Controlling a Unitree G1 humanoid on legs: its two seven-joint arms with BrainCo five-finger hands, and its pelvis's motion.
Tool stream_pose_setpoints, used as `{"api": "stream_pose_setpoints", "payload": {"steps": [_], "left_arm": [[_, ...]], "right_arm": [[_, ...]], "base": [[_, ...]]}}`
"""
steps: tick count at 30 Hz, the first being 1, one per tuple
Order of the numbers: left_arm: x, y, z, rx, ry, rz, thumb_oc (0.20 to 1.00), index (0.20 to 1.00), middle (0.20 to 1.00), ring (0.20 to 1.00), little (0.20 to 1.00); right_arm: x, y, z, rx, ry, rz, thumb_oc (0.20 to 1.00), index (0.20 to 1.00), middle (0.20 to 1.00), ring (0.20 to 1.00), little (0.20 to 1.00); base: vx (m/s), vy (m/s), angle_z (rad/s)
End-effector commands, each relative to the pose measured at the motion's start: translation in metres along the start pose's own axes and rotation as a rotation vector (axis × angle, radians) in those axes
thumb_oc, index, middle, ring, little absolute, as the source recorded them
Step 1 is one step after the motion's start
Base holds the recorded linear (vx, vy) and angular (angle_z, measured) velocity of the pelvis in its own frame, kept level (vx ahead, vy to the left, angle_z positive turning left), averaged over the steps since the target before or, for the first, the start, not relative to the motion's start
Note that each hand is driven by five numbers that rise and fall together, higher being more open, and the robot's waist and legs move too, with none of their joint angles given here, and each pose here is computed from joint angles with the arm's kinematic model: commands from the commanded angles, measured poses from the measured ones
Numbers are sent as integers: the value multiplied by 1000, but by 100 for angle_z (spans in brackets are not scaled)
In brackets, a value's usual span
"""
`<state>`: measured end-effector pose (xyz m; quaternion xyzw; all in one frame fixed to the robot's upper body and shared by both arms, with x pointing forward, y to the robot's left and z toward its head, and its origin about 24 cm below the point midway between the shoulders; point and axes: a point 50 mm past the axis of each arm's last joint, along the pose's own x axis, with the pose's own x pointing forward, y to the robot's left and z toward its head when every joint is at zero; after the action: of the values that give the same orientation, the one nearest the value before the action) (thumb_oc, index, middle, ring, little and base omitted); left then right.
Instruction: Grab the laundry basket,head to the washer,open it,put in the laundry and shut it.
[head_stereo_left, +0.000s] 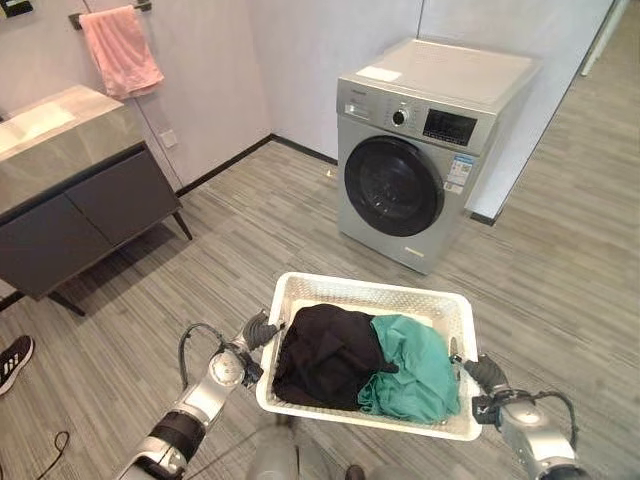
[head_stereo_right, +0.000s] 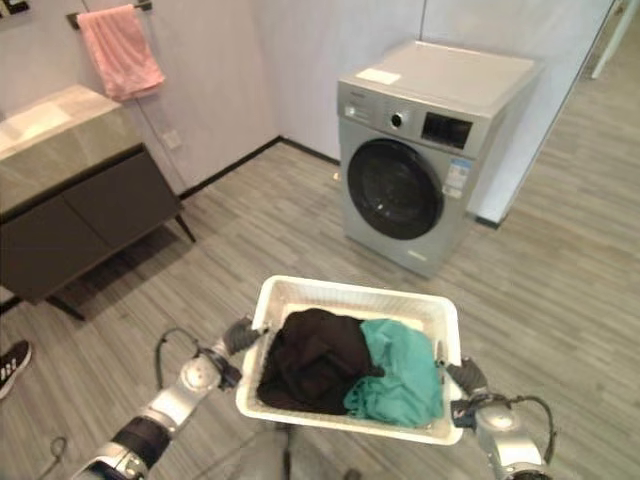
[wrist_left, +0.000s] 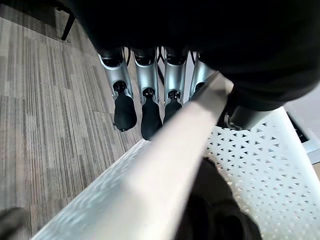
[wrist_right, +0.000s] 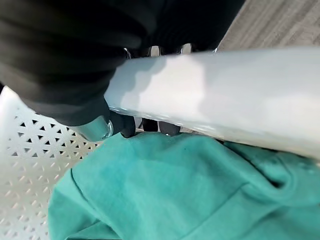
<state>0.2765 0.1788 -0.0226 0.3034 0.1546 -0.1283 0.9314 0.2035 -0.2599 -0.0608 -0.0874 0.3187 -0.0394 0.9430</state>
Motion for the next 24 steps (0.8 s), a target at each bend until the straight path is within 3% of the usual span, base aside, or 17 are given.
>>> {"api": "stream_pose_setpoints", "payload": {"steps": [1,13,24], "left_arm": [[2,56,16,26,-78,172,200,200,200,200,200],[-7,70,16,48,-99,204,200,200,200,200,200],[-15,62,2,13,-79,211,200,200,200,200,200]], "right_arm": [[-3,-1,48,105,-269,40,200,200,200,200,200],[2,25,52,113,-277,130,200,200,200,200,200],[-10,0,29,226,-262,40,200,200,200,200,200]], "base": [[387,219,-43],[292,209,-23],[153,-54,44]]}}
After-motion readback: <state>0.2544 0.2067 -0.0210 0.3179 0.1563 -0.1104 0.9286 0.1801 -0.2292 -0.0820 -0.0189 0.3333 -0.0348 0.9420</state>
